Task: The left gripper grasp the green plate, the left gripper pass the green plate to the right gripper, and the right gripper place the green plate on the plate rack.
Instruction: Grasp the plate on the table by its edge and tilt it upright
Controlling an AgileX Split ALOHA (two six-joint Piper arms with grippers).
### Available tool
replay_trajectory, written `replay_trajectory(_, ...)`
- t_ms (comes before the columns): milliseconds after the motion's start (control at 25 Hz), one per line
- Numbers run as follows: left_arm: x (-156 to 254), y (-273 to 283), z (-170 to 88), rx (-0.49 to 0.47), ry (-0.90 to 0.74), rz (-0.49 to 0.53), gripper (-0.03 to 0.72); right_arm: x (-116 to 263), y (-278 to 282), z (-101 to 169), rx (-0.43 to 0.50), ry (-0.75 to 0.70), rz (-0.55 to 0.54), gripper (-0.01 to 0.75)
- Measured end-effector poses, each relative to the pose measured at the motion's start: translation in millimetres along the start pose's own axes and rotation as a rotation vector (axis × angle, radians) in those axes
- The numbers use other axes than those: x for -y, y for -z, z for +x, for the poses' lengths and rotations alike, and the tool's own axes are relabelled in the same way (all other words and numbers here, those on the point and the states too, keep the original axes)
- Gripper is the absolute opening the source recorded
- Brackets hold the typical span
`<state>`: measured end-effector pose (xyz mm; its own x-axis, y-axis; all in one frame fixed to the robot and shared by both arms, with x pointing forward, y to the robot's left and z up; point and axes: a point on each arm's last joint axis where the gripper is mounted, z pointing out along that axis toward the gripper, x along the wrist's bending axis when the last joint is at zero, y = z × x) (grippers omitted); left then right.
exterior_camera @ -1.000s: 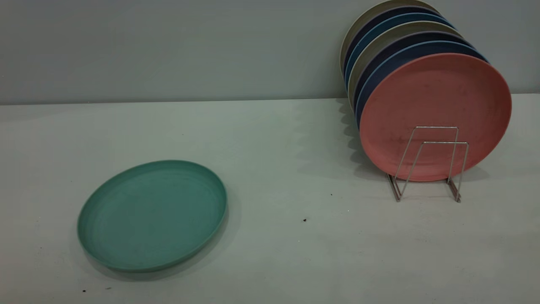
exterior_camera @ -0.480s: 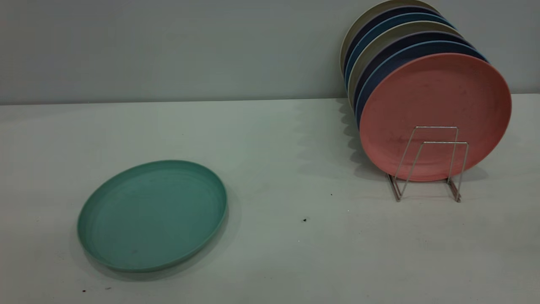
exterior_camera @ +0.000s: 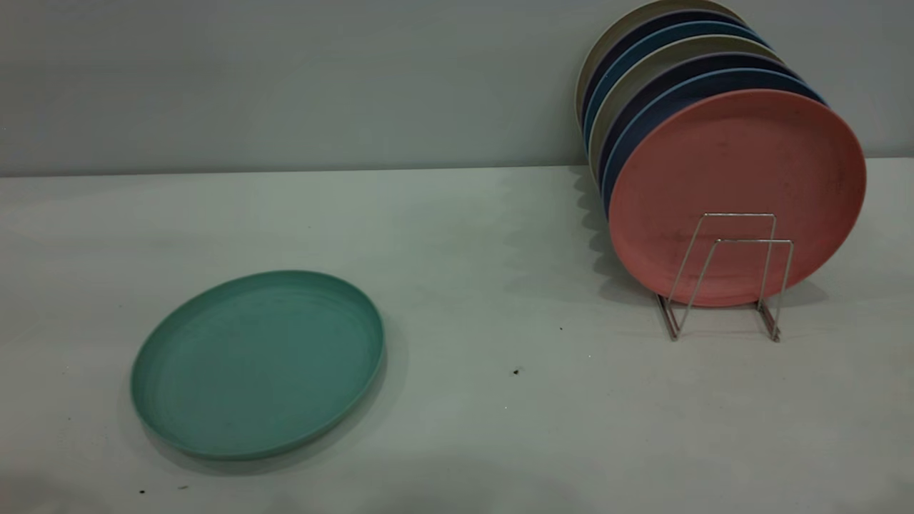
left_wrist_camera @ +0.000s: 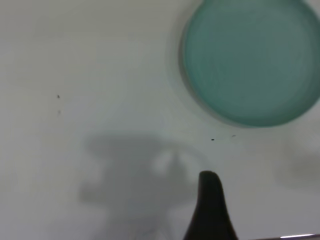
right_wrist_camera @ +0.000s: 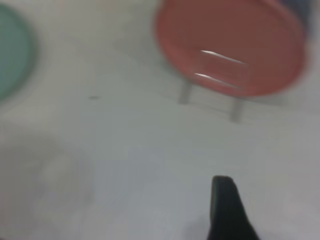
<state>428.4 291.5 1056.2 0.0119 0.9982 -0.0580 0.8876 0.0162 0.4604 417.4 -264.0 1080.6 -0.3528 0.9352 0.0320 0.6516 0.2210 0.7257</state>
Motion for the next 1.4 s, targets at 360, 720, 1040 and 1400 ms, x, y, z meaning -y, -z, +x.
replay_trajectory(360,-33.1,-90.5,2.8,-0.012,-0.008,0.182,0.591,-13.7,-72.0,23.8,-0.282,-0.006,0.036,0.459)
replay_trajectory(720,-54.9,-180.0,31.3,-0.008,0.043,0.357,0.591,-9.3,-130.5,81.3,-0.460,0.021,0.191,0.459)
replay_trajectory(1040,-66.4,-258.0,32.0,0.152,0.018,0.400,0.591,-5.0,-143.2,87.6,-0.453,0.022,0.213,0.459)
replay_trajectory(1400,-50.8,-305.2,30.1,0.214,0.042,0.449,0.557,-6.3,-144.0,86.5,-0.438,0.018,0.197,0.459)
